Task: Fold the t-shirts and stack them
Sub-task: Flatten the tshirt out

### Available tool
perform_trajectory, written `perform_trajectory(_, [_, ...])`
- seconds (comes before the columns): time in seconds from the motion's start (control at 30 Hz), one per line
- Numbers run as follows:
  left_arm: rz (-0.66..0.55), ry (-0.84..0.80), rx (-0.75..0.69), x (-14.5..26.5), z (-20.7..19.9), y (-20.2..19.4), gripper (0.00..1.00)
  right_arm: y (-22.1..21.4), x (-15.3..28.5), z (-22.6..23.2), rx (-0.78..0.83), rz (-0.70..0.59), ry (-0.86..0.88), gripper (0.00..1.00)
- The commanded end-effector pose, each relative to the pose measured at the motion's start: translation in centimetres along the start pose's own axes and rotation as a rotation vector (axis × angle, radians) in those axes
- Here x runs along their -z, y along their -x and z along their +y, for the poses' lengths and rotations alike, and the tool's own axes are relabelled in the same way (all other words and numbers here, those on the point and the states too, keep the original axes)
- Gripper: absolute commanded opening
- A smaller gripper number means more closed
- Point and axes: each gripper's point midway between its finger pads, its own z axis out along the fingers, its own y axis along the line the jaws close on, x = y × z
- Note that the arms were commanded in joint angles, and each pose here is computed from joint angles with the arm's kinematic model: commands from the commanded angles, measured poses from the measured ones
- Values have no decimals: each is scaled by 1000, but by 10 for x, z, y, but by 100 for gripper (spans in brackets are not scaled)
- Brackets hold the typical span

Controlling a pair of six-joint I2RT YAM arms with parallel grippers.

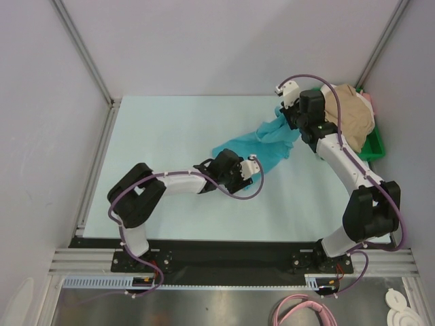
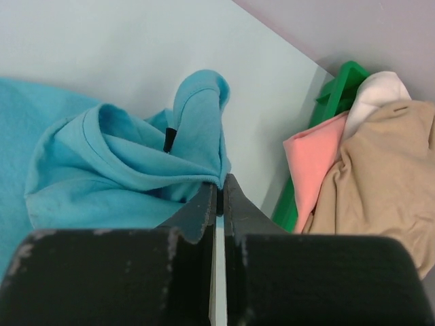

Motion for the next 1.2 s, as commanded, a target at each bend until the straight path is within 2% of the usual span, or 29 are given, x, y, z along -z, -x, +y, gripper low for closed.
perform_trajectory(0.0, [-33,33,11,-10,10,20,61,21,10,-16,-26,-87,-44,0])
perform_trajectory(0.07, [-31,39,6,-12,9,22,47,17,9,-16,-26,-82,-45,0])
perform_trajectory(0.13, [-35,33,5,-11,7,20,39,13,10,-20,-33,-78,-54,0])
perform_trajectory(0.17, [-36,31,5,-11,6,19,26,15,10,-17,-32,-91,-32,0])
perform_trajectory(0.23, [-43,33,1,-6,6,20,11,12,11,-21,-43,-86,-37,0])
perform_trajectory(0.27, [-46,29,-1,-4,4,19,0,12,11,-20,-45,-87,-31,0])
perform_trajectory(0.4, [-93,53,-40,19,8,26,0,11,18,-26,-51,-88,-39,0])
perform_trajectory(0.53, [-162,131,-24,73,34,22,0,16,36,-29,-40,-108,-47,0])
perform_trajectory(0.57, [-218,201,-13,103,57,31,0,23,47,-33,-32,-132,-57,0])
perform_trajectory(0.63, [-237,260,-34,132,69,21,1,28,60,-33,-22,-156,-53,0])
perform_trajectory(0.67, [-299,342,-52,168,84,31,0,33,73,-32,-19,-176,-51,0])
perform_trajectory(0.73, [-288,387,-107,190,83,20,0,38,87,-28,-14,-197,-24,0])
perform_trajectory(0.8, [-344,468,-146,231,84,29,0,45,110,-26,-22,-231,-15,0])
perform_trajectory(0.87, [-345,518,-154,255,84,28,0,52,135,-21,-25,-281,2,0])
perform_trajectory(0.9, [-309,503,-138,260,78,20,0,55,144,-18,-27,-300,11,0])
perform_trajectory(1.17, [-282,530,-115,295,71,17,1,52,203,15,-45,-353,144,0])
